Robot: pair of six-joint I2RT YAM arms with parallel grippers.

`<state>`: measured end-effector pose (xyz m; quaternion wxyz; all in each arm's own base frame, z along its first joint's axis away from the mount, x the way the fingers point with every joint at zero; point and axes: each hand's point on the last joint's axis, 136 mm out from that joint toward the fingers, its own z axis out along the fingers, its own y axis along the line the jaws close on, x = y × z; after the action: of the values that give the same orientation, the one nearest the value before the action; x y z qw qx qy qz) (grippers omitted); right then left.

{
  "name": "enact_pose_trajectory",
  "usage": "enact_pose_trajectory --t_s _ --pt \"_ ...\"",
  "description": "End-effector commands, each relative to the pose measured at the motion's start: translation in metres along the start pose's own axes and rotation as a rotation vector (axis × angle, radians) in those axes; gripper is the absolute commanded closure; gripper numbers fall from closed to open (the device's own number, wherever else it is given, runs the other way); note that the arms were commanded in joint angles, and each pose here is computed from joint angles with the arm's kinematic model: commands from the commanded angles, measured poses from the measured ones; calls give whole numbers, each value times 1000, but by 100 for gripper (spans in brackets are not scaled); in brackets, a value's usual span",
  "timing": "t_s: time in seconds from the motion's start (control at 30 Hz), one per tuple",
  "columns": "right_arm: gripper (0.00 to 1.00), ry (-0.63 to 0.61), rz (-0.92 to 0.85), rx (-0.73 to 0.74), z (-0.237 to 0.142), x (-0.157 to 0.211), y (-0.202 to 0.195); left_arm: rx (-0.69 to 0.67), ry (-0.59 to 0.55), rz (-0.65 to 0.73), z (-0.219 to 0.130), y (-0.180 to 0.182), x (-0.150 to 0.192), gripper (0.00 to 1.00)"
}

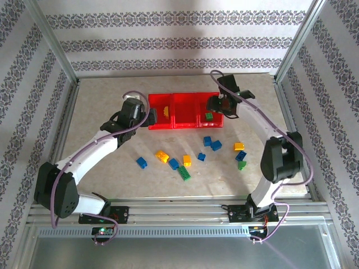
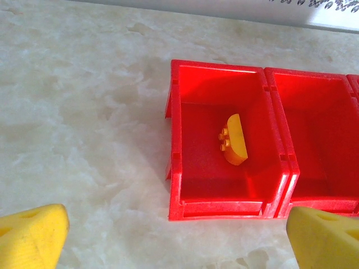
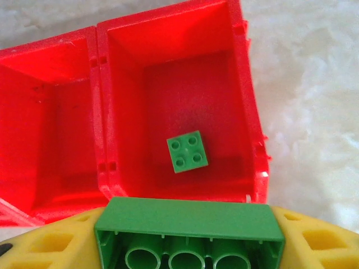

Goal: Sort the legos into containers by color
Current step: Place the lego in the container.

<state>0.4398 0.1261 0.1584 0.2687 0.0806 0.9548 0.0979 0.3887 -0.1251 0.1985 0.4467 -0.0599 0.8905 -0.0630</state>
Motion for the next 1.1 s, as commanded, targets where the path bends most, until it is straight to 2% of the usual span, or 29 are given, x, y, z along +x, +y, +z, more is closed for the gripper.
enact_pose_trajectory --t_s 0.0,0.37,0.8,1.07 --pt "43 10 -44 58 12 -12 -3 -10 -37 -25 -7 6 -7 0" --pt "41 48 -76 92 55 -34 4 -32 -31 -30 -11 16 -4 0" --pt "36 97 -79 133 88 -26 -3 -37 -14 -28 -11 21 2 0" --pt "25 106 -78 142 95 -24 -4 -45 -1 -27 -12 24 7 0"
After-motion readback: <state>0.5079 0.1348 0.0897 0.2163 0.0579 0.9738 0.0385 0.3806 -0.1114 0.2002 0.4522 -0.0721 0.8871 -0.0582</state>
